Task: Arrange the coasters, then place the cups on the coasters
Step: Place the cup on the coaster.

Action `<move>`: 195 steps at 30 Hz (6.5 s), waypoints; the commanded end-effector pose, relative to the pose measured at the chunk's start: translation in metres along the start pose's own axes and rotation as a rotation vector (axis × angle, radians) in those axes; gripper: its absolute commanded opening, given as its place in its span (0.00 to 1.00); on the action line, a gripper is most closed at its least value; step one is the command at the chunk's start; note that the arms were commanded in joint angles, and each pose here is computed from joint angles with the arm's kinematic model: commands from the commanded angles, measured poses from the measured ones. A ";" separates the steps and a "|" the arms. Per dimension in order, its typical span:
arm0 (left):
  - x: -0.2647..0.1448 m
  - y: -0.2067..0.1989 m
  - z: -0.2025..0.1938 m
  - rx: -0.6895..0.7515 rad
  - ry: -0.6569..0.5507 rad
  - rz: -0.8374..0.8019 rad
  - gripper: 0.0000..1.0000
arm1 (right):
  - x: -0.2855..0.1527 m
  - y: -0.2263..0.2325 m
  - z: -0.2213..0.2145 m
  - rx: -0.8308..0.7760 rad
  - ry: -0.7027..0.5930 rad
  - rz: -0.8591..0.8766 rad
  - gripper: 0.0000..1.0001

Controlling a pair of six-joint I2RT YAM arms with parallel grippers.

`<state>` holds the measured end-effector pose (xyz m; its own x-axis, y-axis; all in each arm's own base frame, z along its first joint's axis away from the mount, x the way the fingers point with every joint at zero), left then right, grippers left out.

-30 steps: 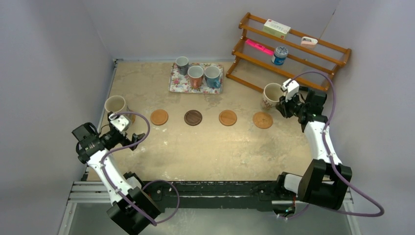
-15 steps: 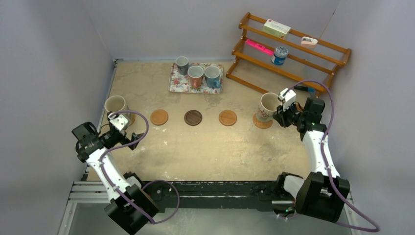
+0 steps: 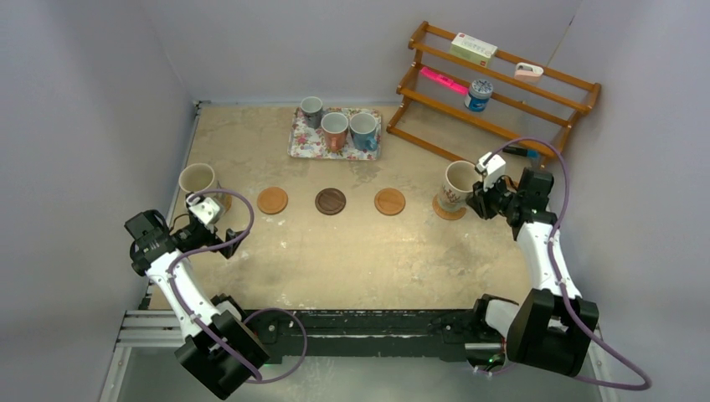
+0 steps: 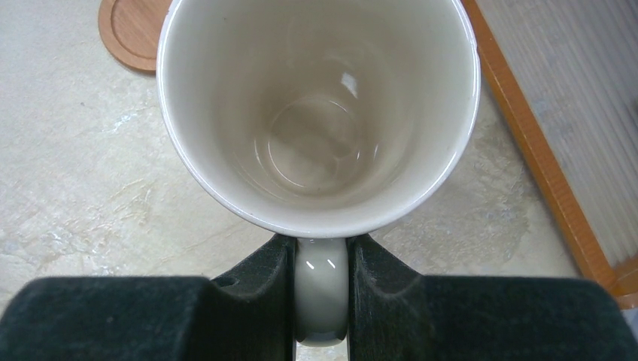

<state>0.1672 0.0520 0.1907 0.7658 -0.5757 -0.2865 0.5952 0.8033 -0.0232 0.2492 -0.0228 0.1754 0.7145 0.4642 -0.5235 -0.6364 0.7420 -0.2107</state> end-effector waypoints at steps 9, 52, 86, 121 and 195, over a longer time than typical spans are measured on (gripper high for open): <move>0.001 0.001 0.007 0.033 -0.048 -0.027 1.00 | -0.001 -0.013 0.017 -0.086 -0.097 -0.048 0.00; 0.001 0.001 0.006 0.033 -0.049 -0.037 1.00 | 0.011 -0.018 0.005 -0.087 -0.086 -0.051 0.00; 0.001 0.000 0.005 0.034 -0.048 -0.041 1.00 | 0.015 -0.016 -0.003 -0.103 -0.080 -0.048 0.00; 0.001 -0.002 0.006 0.042 -0.049 -0.048 1.00 | 0.015 -0.013 -0.004 -0.115 -0.078 -0.029 0.00; -0.023 0.026 0.045 0.057 0.085 0.193 1.00 | -0.064 0.040 0.037 -0.160 -0.081 0.011 0.99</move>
<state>0.1715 0.0691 0.2187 0.8013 -0.4696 -0.3707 0.5181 0.8545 0.0375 0.1991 -0.0115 0.2237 0.7516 0.4700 -0.4629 -0.6462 0.6656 -0.3733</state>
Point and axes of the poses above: each gripper's point midway between its finger pads, its own x axis out along the fingers, its own y axis along the line the jaws close on, z = x × y, the point moved 8 cm from there along -x, back along the fingers, and after that the axes turned 11 degrees about -x, right-handed, at the moved point
